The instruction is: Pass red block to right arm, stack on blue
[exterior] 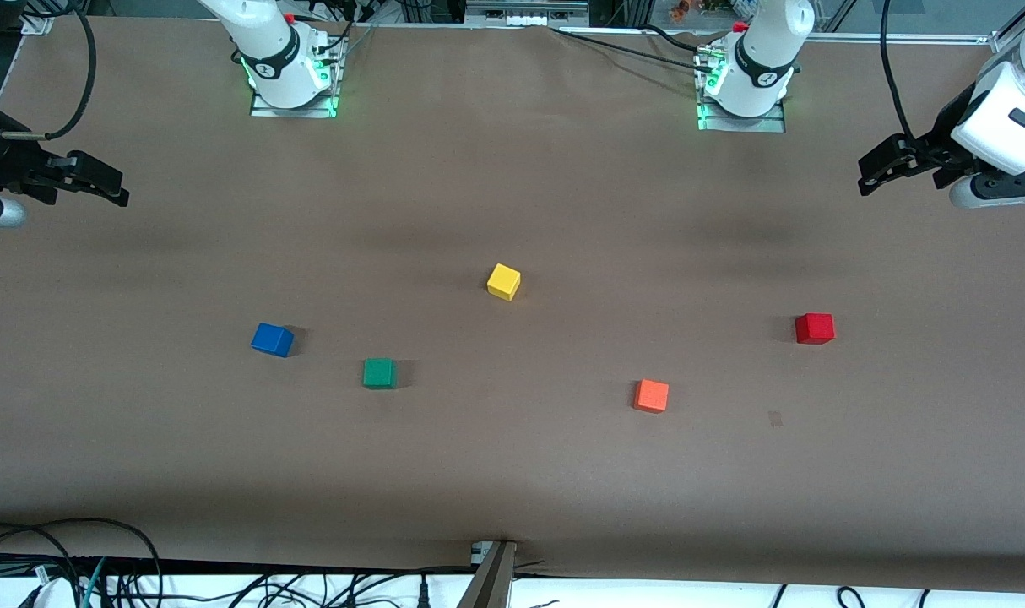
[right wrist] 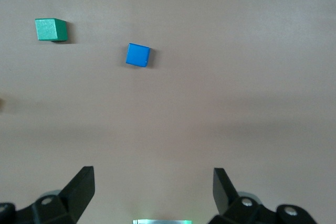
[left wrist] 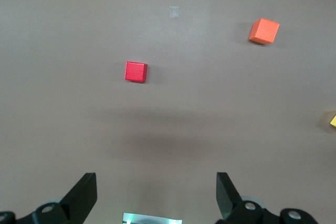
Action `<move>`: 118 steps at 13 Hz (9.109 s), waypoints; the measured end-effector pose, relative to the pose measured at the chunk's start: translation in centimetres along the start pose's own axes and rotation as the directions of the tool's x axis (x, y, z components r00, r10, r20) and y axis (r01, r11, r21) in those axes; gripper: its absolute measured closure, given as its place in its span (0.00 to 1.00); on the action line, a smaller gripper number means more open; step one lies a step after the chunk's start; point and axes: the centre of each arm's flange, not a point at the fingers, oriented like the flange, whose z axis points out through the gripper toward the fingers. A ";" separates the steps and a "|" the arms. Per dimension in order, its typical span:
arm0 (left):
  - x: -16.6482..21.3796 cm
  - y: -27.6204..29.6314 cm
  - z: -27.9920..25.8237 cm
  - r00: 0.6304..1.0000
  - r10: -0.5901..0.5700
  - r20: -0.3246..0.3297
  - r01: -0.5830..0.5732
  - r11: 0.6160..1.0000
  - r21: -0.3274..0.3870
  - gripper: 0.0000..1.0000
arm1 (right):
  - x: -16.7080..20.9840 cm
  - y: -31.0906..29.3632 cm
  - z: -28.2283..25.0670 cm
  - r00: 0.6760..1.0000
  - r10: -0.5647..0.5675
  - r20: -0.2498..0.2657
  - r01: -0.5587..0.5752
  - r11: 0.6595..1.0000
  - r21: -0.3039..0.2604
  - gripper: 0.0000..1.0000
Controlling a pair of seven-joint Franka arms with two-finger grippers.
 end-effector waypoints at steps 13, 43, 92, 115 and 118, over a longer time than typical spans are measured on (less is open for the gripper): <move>0.0 -0.2 0.0 1.000 -0.004 0.000 0.004 1.000 0.000 0.00 | 0.0 0.0 0.0 1.000 0.000 0.000 0.000 1.000 0.000 0.00; 1.9 -1.4 3.9 0.993 -0.020 0.117 0.019 1.000 0.012 0.00 | 0.0 0.0 0.0 1.000 0.000 0.000 0.000 1.000 0.000 0.00; 9.5 -9.5 41.5 0.997 0.072 0.014 -0.072 0.997 -0.017 0.44 | 0.0 0.1 0.0 1.000 0.002 0.001 -0.002 1.000 0.000 0.00; 9.4 -1.7 32.4 0.536 0.605 -0.589 -0.844 0.376 -0.382 0.44 | 8.3 -15.8 15.6 0.943 -0.032 0.332 -0.258 0.562 0.786 0.00; 9.8 0.5 31.8 0.398 0.539 -0.742 -0.912 0.147 -0.383 0.44 | 9.0 -22.1 17.3 0.930 0.018 0.367 -0.331 0.471 0.818 0.00</move>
